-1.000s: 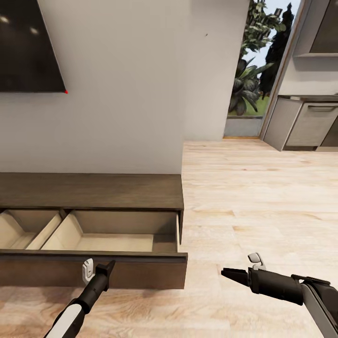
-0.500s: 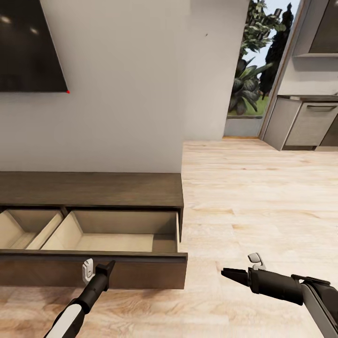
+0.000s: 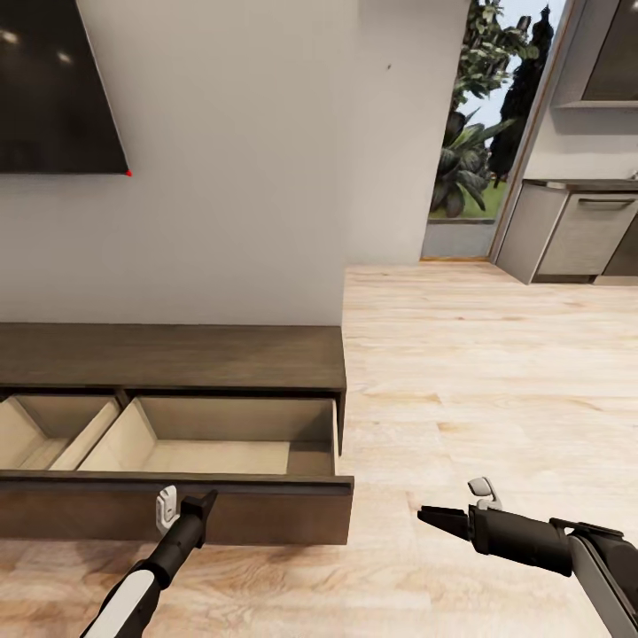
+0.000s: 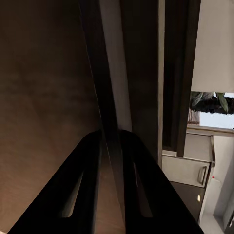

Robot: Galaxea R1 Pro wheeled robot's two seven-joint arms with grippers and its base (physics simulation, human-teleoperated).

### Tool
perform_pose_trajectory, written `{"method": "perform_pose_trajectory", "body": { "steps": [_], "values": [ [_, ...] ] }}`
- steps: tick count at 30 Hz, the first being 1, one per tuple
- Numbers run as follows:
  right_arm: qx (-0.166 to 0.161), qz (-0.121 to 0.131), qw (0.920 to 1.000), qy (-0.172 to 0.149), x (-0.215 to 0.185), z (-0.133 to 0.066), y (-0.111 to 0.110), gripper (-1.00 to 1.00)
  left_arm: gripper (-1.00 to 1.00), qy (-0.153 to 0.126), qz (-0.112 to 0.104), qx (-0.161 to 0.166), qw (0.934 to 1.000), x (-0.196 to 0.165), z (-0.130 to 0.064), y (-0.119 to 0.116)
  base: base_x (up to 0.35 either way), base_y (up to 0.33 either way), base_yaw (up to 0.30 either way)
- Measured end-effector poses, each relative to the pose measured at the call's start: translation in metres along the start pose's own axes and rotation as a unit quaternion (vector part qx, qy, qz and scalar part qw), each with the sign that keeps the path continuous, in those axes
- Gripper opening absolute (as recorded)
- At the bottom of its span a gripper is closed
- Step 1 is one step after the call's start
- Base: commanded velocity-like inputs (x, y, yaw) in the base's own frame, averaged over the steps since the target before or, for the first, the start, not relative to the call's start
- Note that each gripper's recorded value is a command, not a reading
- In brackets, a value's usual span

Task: Place each of the two pumpkins and all three candles from the living room inside a cabinet in the living room (use any cabinet), then make sure every cabinet is closed, and position the cauldron so it is next to a table in the living room.

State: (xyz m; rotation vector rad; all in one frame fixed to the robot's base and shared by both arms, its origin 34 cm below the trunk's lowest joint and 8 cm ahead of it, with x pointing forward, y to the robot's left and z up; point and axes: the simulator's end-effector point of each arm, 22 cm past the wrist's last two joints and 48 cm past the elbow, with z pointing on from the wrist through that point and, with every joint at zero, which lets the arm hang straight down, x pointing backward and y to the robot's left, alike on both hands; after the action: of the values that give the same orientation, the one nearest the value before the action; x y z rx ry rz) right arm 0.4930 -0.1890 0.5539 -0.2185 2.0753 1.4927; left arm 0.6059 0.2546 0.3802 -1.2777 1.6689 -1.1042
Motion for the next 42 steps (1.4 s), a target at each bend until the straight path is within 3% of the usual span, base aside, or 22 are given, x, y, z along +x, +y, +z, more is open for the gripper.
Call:
{"method": "perform_pose_trajectory", "body": {
  "steps": [5, 6, 7, 8, 19, 36, 42],
  "values": [
    [0.000, 0.000, 1.0000, 0.000, 0.0000, 0.0001, 0.0002, 1.00, -1.00, 0.000, 0.001, -0.004, 1.0000, -0.0008, 0.0027, -0.0009, -0.042, 0.000, 0.000],
    [0.000, 0.000, 1.0000, 0.000, -0.0001, 0.0001, 0.0003, 1.00, 1.00, 0.000, 0.002, -0.006, 1.0000, -0.0011, 0.0038, -0.0015, -0.031, 0.000, 0.000],
    [-0.001, -0.001, 1.0000, 0.000, -0.0003, 0.0001, 0.0006, 1.00, 1.00, 0.003, 0.003, 0.017, 0.9998, 0.0028, -0.0007, -0.0073, -0.016, 0.000, 0.000],
    [-0.001, -0.001, 1.0000, 0.000, -0.0002, 0.0001, 0.0004, 1.00, 1.00, 0.004, 0.003, 0.018, 0.9998, 0.0030, -0.0008, -0.0079, -0.010, 0.000, 0.000],
    [-0.001, -0.001, 1.0000, 0.000, -0.0001, 0.0001, 0.0005, 1.00, 1.00, 0.003, 0.003, 0.018, 0.9998, 0.0025, -0.0008, -0.0079, -0.025, 0.000, 0.000],
    [0.000, 0.001, 1.0000, 0.000, 0.0005, 0.0001, -0.0005, 1.00, 1.00, 0.004, 0.003, 0.018, 0.9998, 0.0034, -0.0009, -0.0072, -0.290, 0.000, 0.000],
    [0.000, 0.001, 1.0000, 0.000, 0.0006, -0.0001, -0.0007, 1.00, 1.00, 0.004, 0.003, 0.019, 0.9998, 0.0041, -0.0007, -0.0082, -0.086, 0.000, 0.000]
  ]
}}
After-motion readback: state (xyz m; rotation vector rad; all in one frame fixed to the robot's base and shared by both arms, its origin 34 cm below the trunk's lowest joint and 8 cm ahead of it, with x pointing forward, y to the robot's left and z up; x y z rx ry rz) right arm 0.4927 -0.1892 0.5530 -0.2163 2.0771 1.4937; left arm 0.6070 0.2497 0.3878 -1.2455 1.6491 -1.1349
